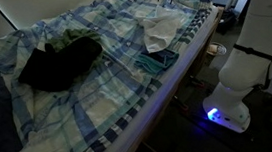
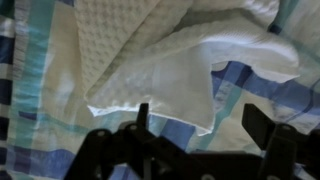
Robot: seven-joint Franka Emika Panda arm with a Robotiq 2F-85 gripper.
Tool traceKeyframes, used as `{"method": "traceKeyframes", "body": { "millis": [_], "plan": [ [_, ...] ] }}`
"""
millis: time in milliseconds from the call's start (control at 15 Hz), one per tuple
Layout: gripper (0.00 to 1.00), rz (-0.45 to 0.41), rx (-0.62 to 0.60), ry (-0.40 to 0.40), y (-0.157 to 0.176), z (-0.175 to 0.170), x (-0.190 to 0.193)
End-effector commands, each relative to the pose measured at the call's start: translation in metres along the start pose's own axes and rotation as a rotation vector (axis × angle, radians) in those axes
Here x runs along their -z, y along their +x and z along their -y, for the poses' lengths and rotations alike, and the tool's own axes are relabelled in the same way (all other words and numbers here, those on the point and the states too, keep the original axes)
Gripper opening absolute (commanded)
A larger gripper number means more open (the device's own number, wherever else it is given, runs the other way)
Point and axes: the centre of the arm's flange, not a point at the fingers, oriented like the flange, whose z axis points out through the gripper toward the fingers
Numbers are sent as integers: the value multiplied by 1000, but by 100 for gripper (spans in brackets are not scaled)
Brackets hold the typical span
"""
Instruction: Unravel the towel
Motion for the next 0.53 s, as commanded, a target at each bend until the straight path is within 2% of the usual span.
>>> {"method": "traceKeyframes", "body": {
  "millis": [0, 200, 467],
  "plan": [
    [100, 76, 85, 8, -50, 43, 13],
    [100, 155, 145, -18, -91, 76, 6],
    [100, 227, 139, -121, -131, 98, -13]
  ]
}}
